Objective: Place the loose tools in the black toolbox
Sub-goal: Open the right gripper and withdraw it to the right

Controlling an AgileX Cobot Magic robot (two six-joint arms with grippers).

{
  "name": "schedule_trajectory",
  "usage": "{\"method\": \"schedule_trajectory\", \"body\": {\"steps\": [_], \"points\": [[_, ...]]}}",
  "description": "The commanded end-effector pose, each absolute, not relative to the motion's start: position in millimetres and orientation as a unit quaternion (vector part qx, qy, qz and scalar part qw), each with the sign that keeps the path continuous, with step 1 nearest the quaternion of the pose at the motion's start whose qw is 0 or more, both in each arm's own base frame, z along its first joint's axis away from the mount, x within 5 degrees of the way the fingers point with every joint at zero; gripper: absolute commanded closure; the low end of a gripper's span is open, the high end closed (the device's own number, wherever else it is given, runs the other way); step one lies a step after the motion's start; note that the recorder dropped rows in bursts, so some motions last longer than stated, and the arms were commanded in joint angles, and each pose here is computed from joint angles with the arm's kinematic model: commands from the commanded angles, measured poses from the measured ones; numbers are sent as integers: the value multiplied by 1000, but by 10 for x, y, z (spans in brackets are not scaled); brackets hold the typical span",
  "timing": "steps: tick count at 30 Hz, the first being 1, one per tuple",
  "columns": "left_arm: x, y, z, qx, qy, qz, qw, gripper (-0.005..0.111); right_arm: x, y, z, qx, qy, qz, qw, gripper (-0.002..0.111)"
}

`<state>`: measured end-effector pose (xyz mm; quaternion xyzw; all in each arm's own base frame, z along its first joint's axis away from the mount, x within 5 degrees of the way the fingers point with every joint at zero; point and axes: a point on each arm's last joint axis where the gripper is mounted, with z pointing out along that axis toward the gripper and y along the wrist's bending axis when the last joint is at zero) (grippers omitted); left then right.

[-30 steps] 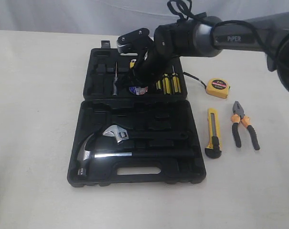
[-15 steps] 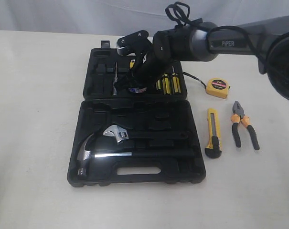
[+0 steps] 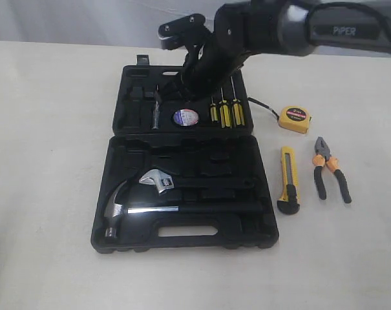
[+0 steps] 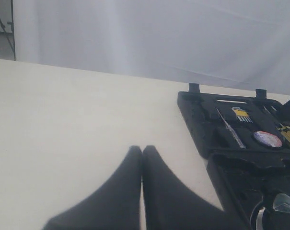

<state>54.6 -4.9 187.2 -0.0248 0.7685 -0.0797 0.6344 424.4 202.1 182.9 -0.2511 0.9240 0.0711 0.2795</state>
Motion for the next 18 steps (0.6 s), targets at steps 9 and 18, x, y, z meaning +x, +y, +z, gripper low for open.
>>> {"method": "schedule_trajectory", "body": {"steps": [9, 18], "points": [[547, -53, 1888, -24, 768, -84, 635, 107, 3859, 1027, 2388, -156, 965, 70, 199, 109], [547, -53, 1888, -24, 768, -84, 635, 107, 3365, 253, 2518, -89, 980, 40, 175, 109]]}}
